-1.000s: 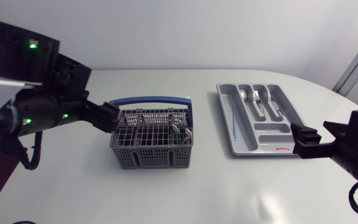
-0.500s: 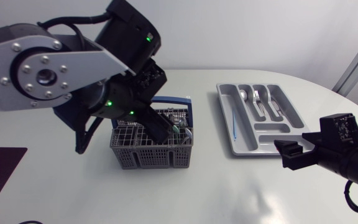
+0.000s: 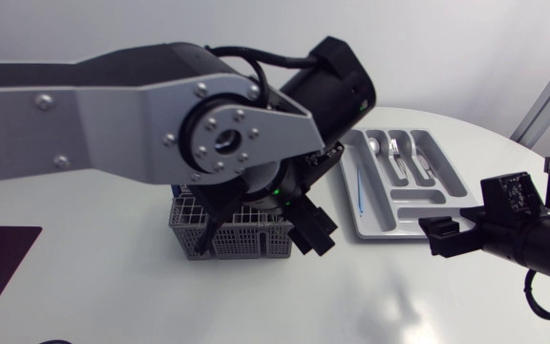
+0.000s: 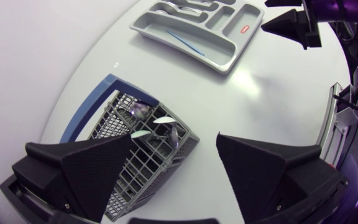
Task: Unload the cutlery basket into the drawer organizer.
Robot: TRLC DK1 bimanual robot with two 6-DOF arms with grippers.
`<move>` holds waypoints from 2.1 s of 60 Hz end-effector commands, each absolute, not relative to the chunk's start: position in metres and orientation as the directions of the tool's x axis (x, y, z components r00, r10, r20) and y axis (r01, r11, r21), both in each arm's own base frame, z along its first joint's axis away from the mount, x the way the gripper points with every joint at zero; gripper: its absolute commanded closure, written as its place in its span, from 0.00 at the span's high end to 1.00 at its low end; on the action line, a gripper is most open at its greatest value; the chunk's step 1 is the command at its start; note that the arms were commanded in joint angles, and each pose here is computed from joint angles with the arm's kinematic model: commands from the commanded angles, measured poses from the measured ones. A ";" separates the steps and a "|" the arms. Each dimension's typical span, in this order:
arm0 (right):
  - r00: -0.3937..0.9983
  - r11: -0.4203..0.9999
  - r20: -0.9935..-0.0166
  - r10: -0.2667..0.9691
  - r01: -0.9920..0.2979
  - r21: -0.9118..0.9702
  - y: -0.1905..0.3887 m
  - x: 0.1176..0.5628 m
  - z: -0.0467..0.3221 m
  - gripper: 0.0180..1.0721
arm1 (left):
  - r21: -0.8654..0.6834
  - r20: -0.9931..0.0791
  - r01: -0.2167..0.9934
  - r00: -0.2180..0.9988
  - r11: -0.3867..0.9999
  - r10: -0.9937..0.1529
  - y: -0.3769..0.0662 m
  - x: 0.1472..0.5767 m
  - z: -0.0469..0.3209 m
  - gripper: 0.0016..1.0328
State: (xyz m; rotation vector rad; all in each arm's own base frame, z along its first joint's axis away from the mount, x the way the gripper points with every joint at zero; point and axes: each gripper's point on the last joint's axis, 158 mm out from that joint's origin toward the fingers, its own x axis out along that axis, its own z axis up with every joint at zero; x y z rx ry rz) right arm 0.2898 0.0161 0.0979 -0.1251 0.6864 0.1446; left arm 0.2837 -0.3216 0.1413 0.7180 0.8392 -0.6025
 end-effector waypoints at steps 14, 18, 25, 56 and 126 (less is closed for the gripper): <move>0.767 0.979 -0.635 0.095 -0.189 -0.082 0.017 0.292 0.095 0.95 | 0.397 -0.833 0.648 0.551 0.650 -0.041 -0.315 0.290 0.119 0.85; 0.766 0.978 -0.636 0.096 -0.190 -0.081 0.017 0.291 0.094 0.95 | 0.428 -0.818 0.630 0.574 0.649 -0.018 -0.314 0.293 0.120 0.81; 0.769 0.978 -0.633 0.096 -0.190 -0.083 0.017 0.292 0.094 0.95 | 0.438 -0.813 0.622 0.582 0.649 -0.010 -0.316 0.296 0.118 0.69; 0.766 0.977 -0.635 0.097 -0.194 -0.084 0.019 0.291 0.090 0.95 | 0.518 -0.790 0.596 0.608 0.613 0.075 -0.315 0.302 0.097 0.36; 0.772 0.975 -0.627 0.100 -0.200 -0.091 0.021 0.289 0.086 0.95 | 0.630 -0.700 0.529 0.704 0.569 0.120 -0.311 0.303 0.117 0.07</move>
